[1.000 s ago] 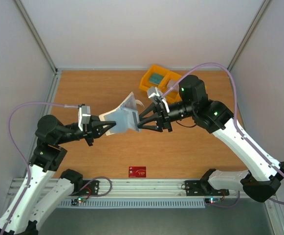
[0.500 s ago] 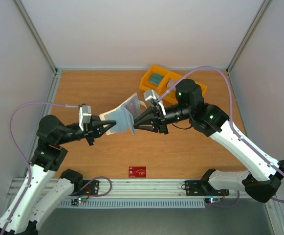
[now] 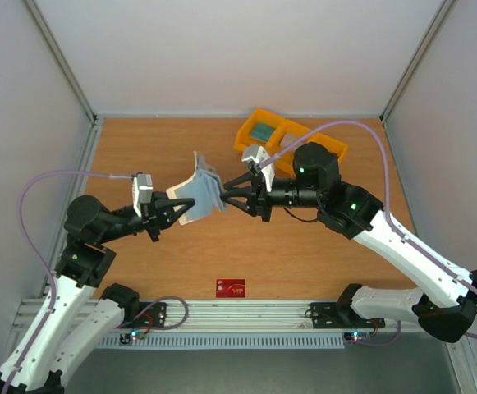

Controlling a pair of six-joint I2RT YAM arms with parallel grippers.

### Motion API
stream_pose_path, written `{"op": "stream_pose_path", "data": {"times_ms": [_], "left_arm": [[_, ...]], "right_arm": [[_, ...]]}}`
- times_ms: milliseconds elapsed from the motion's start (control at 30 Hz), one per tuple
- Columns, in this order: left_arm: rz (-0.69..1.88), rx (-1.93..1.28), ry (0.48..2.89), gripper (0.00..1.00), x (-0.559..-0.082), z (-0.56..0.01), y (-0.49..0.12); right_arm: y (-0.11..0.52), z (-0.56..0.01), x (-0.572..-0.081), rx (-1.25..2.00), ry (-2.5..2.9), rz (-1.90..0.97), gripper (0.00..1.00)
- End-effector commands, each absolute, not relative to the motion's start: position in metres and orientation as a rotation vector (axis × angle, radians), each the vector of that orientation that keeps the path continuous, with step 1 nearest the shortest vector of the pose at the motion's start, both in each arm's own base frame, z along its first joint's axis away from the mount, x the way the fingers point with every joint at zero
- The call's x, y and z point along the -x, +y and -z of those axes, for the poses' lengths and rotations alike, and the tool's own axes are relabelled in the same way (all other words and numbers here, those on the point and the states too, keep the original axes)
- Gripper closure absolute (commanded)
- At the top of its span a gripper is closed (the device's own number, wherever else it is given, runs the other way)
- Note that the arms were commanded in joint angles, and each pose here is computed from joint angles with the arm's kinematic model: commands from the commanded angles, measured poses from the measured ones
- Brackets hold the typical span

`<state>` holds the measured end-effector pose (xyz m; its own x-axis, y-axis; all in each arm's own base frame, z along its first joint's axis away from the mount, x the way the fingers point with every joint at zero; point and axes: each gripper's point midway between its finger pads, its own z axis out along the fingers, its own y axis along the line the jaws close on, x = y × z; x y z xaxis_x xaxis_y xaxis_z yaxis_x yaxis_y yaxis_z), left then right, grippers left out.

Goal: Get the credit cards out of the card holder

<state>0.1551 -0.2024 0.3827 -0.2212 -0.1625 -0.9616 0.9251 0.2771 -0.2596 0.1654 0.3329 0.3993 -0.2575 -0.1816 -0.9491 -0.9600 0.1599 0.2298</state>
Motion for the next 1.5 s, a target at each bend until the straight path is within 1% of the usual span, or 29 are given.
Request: {"op": "stream_pose_path", "data": {"times_ms": [0, 100, 333, 533, 633, 767, 900, 933, 1000, 1100, 1167, 1233, 1367, 1467], "left_arm": [[1.203, -0.783, 1.324, 1.0, -0.147, -0.398, -0.201], [1.203, -0.784, 1.322, 1.0, -0.148, -0.399, -0.201], [1.206, -0.786, 1.32, 1.0, -0.147, -0.4, -0.201], [1.204, -0.786, 1.321, 1.0, -0.147, -0.399, -0.201], [1.2, -0.788, 1.322, 1.0, -0.147, -0.397, -0.201], [1.177, -0.792, 1.349, 1.0, -0.149, -0.388, -0.201], [1.139, -0.87, 1.319, 1.0, -0.142, -0.381, -0.202], [1.129, -0.9, 1.296, 1.0, -0.138, -0.382, -0.202], [1.109, -0.959, 1.267, 1.0, -0.13, -0.38, -0.203], [1.11, -1.075, 1.191, 1.0, -0.113, -0.381, -0.205], [1.11, -1.123, 1.157, 1.0, -0.106, -0.38, -0.206], [1.113, -1.144, 1.146, 1.0, -0.102, -0.379, -0.206], [1.127, -1.174, 1.115, 1.0, -0.094, -0.382, -0.205], [1.129, -1.181, 1.103, 1.0, -0.091, -0.386, -0.205]], "right_arm": [[0.316, -0.404, -0.204, 0.897, 1.649, -0.952, 0.71], [0.313, -0.401, -0.211, 0.865, 1.669, -0.904, 0.74], [0.325, -0.397, -0.206, 0.917, 1.682, -0.936, 0.71], [0.34, -0.395, -0.188, 1.032, 1.655, -0.99, 0.63], [0.338, -0.397, -0.178, 1.061, 1.633, -1.022, 0.6], [0.33, -0.408, -0.157, 1.115, 1.56, -1.087, 0.56], [0.318, -0.418, -0.11, 1.316, 1.416, -1.276, 0.54], [0.314, -0.419, -0.1, 1.369, 1.39, -1.317, 0.51], [0.305, -0.418, -0.094, 1.417, 1.402, -1.333, 0.41], [0.29, -0.411, -0.12, 1.329, 1.518, -1.173, 0.32], [0.279, -0.414, -0.137, 1.243, 1.558, -1.102, 0.24], [0.274, -0.417, -0.153, 1.174, 1.586, -1.056, 0.19], [0.276, -0.413, -0.173, 1.13, 1.632, -1.02, 0.06], [0.279, -0.413, -0.173, 1.156, 1.608, -1.04, 0.02]]}}
